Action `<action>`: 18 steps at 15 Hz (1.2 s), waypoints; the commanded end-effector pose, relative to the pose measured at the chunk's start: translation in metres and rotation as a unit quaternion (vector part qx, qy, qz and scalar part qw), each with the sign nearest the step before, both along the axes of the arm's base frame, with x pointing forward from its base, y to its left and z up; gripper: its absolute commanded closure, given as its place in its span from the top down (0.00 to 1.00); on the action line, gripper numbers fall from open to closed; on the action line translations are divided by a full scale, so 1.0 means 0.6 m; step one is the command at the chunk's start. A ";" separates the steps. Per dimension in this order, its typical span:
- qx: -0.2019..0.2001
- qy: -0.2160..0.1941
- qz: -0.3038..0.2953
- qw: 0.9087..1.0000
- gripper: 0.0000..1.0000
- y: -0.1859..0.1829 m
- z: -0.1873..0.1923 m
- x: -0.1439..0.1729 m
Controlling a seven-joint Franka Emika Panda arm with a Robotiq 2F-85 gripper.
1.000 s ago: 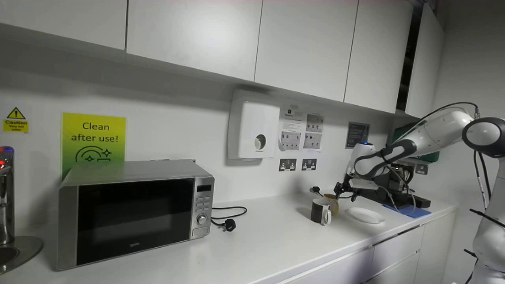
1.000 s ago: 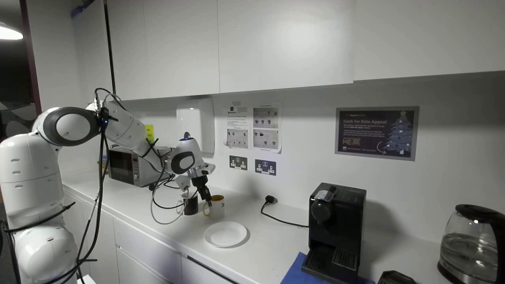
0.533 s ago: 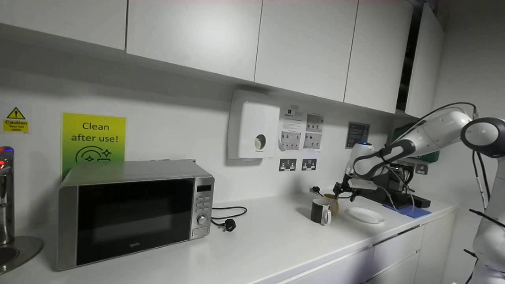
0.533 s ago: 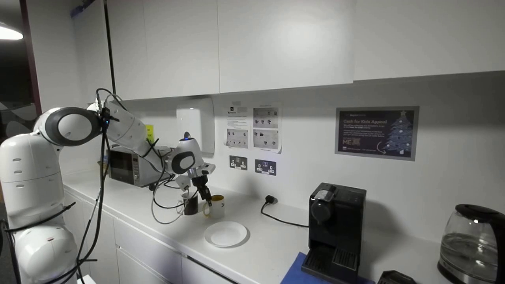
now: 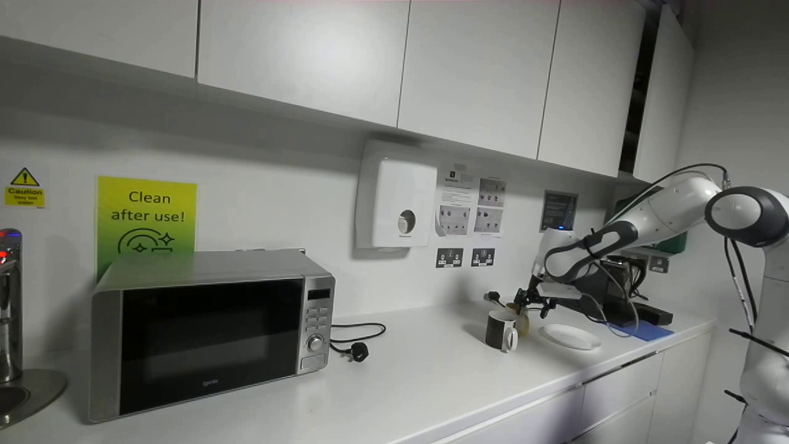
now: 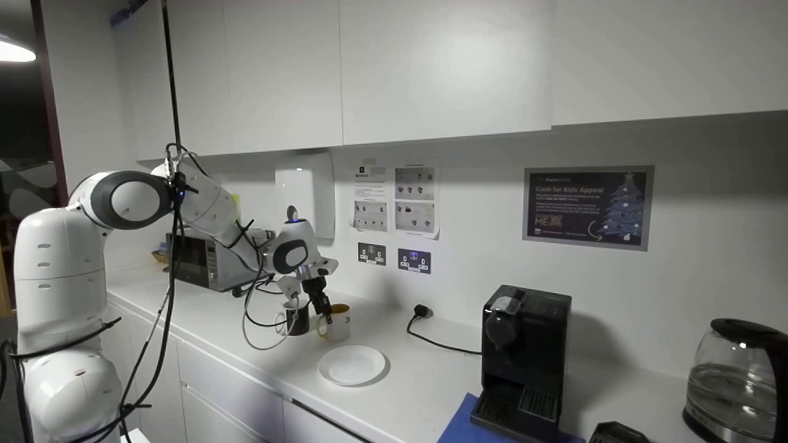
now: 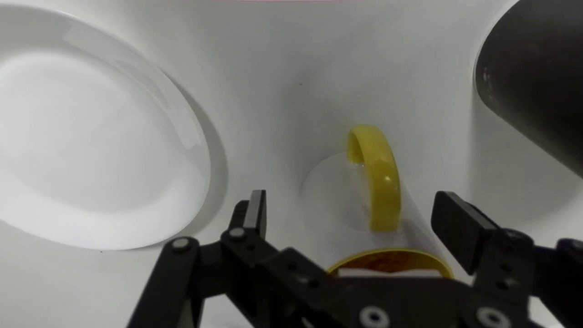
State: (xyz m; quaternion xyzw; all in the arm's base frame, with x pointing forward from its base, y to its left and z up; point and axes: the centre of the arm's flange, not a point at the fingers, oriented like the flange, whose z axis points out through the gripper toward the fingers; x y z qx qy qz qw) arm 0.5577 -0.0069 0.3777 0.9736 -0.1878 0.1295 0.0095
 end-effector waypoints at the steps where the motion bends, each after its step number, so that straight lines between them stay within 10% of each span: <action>1: -0.007 -0.014 -0.001 1.000 0.69 0.005 0.004 0.018; 10: -0.009 -0.012 0.003 1.000 0.01 0.008 0.000 0.020; 18: -0.046 -0.001 0.091 0.995 0.05 -0.011 0.016 -0.005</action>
